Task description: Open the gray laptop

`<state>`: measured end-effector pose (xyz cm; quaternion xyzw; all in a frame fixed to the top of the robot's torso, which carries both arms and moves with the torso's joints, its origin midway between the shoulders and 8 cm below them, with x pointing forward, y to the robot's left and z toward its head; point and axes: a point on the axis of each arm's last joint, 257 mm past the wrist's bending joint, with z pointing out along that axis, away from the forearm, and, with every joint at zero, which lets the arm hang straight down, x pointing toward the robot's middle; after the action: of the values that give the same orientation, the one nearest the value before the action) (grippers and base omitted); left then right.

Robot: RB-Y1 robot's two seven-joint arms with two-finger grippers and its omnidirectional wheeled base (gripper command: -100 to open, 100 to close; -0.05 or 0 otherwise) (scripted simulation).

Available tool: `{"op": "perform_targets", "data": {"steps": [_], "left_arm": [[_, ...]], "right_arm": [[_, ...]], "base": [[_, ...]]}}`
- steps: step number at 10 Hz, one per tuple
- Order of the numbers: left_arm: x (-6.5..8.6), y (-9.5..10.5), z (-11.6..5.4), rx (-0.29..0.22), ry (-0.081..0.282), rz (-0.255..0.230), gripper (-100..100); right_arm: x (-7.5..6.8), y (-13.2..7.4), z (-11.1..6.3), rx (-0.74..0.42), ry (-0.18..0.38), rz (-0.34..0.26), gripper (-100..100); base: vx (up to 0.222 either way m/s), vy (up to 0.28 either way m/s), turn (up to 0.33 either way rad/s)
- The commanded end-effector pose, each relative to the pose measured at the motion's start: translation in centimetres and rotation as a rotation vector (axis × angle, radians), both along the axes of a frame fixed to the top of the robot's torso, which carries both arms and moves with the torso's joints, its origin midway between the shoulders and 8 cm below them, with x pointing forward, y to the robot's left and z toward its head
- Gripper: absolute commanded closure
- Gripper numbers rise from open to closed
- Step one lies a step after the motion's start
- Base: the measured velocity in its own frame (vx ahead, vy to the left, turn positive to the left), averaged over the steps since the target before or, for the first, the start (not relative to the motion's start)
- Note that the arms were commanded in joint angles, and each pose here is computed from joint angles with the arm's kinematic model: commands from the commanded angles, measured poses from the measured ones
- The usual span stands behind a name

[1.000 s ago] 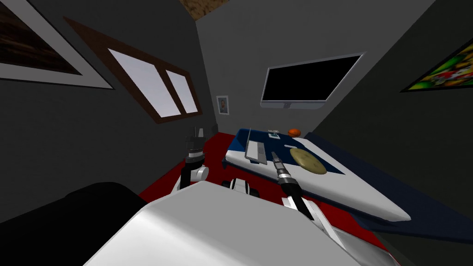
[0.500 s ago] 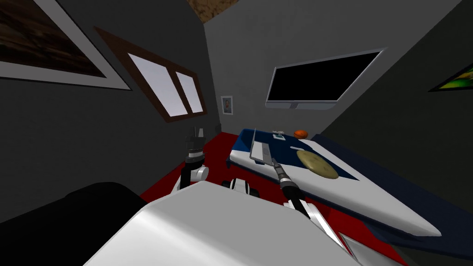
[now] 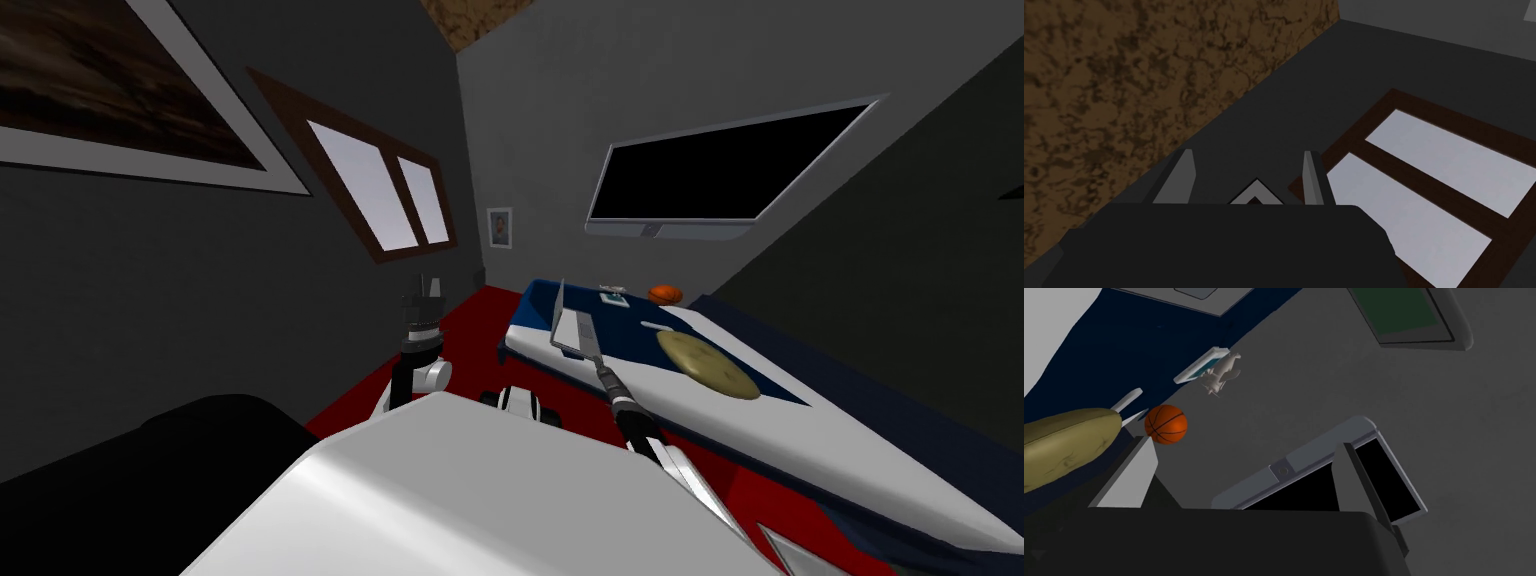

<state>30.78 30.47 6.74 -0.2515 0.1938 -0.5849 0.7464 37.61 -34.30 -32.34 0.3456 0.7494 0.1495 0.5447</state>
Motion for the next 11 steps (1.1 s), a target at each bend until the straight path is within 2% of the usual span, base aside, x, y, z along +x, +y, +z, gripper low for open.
{"op": "perform_targets", "data": {"steps": [1,2,3,4,5,6,7,8,9,10,11], "left_arm": [[0.0,0.0,0.0,0.0,0.0,0.0,0],[0.0,0.0,0.0,0.0,0.0,0.0,0],[0.0,0.0,0.0,0.0,0.0,0.0,0],[0.0,0.0,0.0,0.0,0.0,0.0,0],[0.0,0.0,0.0,0.0,0.0,0.0,0],[0.0,0.0,0.0,0.0,0.0,0.0,0],[0.0,0.0,0.0,0.0,0.0,0.0,0],[0.0,0.0,0.0,0.0,0.0,0.0,0],[0.0,0.0,0.0,0.0,0.0,0.0,0],[0.0,0.0,0.0,0.0,0.0,0.0,0],[0.0,0.0,0.0,0.0,0.0,0.0,0]], "right_arm": [[-1.3,-2.4,-2.6,-0.081,0.088,-0.04,-100],[-2.3,-4.1,-4.2,-0.148,0.145,-0.057,-100],[-2.7,-4.7,-4.7,-0.158,0.164,-0.073,-100],[-3.8,-6.5,-6.1,-0.23,0.217,-0.081,-100],[-4.2,-7.1,-6.4,-0.237,0.236,-0.106,-100],[-5.4,-9.0,-7.5,-0.309,0.288,-0.116,-100],[-5.9,-9.6,-7.7,-0.316,0.305,-0.139,-100],[-6.9,-11.5,-8.2,-0.387,0.349,-0.159,-100],[-7.5,-12.1,-8.7,-0.396,0.369,-0.172,-100],[-8.8,-14.2,-9.4,-0.471,0.42,-0.189,-100],[-9.1,-14.6,-9.4,-0.476,0.429,-0.204,-100]], "base": [[-0.002,0.086,0.07],[-0.012,0.114,0.121],[-0.014,0.111,0.073],[-0.005,0.143,0.15],[0.006,0.112,0.088],[0.007,0.113,0.152],[0.024,0.097,0.093],[0.015,0.123,0.172],[0.011,0.108,0.104],[0.023,0.116,0.184],[0.02,0.09,0.092]]}}
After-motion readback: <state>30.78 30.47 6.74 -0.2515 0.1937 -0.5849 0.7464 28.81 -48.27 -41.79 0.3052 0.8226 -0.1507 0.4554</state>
